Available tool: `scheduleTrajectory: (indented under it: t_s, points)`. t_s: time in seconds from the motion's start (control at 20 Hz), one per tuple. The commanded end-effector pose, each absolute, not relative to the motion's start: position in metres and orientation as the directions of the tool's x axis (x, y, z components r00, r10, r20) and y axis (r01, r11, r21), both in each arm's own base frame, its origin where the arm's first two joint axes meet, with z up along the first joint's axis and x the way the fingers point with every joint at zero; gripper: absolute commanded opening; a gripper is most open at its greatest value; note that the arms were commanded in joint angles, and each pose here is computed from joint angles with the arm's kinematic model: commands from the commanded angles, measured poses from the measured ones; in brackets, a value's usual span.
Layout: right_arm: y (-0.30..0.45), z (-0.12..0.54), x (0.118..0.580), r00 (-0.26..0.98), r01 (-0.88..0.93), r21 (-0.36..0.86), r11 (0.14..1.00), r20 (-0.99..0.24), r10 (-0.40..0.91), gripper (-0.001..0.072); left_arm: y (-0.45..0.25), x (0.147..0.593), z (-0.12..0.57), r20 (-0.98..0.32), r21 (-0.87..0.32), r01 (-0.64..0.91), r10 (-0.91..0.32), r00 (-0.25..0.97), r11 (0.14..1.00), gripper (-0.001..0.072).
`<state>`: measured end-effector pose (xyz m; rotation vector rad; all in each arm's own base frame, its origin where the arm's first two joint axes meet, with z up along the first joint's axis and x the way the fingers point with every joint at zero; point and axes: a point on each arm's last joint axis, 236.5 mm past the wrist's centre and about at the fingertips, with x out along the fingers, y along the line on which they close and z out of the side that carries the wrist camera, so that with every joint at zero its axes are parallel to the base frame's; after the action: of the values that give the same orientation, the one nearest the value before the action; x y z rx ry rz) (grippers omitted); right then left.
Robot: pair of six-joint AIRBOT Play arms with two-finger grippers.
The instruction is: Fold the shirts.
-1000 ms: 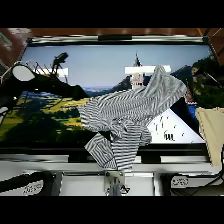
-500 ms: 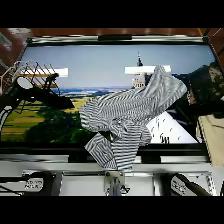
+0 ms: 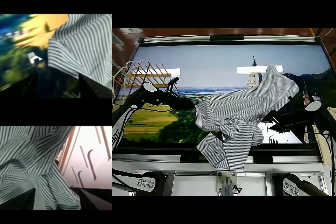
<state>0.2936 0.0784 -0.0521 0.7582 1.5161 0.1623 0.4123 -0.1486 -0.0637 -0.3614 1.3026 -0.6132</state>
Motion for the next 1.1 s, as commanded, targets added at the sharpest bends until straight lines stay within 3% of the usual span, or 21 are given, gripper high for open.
scheduleTrajectory:
  t_s: [0.0,0.05,0.1,0.15,0.2,0.4,0.45,0.55,0.65,0.7,0.95,1.05]
  points:
    - [0.099,-0.066,0.297,0.069,0.329,0.549,0.768,-0.825,0.561,0.0693,-0.164,0.423,-0.062,-0.733,-0.629,0.203,-0.660,0.167,0.750,0.0594]
    - [0.104,-0.070,0.299,0.070,0.329,0.555,0.764,-0.821,0.566,0.0693,-0.166,0.424,-0.061,-0.726,-0.636,0.199,-0.666,0.172,0.746,0.0482]
    - [0.108,-0.072,0.303,0.077,0.331,0.561,0.759,-0.817,0.571,0.0693,-0.165,0.425,-0.060,-0.726,-0.635,0.200,-0.665,0.174,0.746,0.0272]
    - [0.110,-0.075,0.309,0.095,0.336,0.566,0.753,-0.816,0.570,0.0693,-0.165,0.424,-0.059,-0.724,-0.638,0.202,-0.668,0.170,0.743,0.0125]
    - [0.110,-0.077,0.316,0.122,0.344,0.570,0.746,-0.815,0.566,0.0692,-0.166,0.423,-0.056,-0.722,-0.640,0.217,-0.673,0.159,0.737,0.0043]
    - [0.108,-0.085,0.349,0.241,0.401,0.604,0.689,-0.795,0.556,0.0679,-0.174,0.414,-0.035,-0.702,-0.650,0.316,-0.706,0.100,0.691,0.0041]
    - [0.108,-0.088,0.354,0.255,0.418,0.608,0.675,-0.792,0.555,0.0627,-0.174,0.412,-0.030,-0.702,-0.648,0.335,-0.707,0.087,0.684,0.0041]
    - [0.110,-0.096,0.360,0.266,0.452,0.618,0.643,-0.782,0.564,0.0449,-0.172,0.408,-0.025,-0.713,-0.635,0.356,-0.697,0.071,0.686,0.0041]
    - [0.108,-0.100,0.363,0.265,0.454,0.613,0.647,-0.786,0.559,0.0158,-0.169,0.403,-0.024,-0.725,-0.625,0.368,-0.687,0.054,0.688,0.0041]
    - [0.105,-0.097,0.368,0.271,0.432,0.607,0.667,-0.793,0.546,0.0070,-0.168,0.400,-0.022,-0.731,-0.619,0.375,-0.681,0.047,0.690,0.0041]
    - [0.070,-0.049,0.429,0.349,0.296,0.519,0.802,-0.840,0.416,0.0069,-0.155,0.377,-0.009,-0.782,-0.556,0.453,-0.623,-0.002,0.697,0.0040]
    - [0.070,-0.033,0.454,0.335,0.253,0.516,0.819,-0.840,0.426,0.0069,-0.162,0.365,0.004,-0.778,-0.561,0.481,-0.627,-0.029,0.674,0.0040]
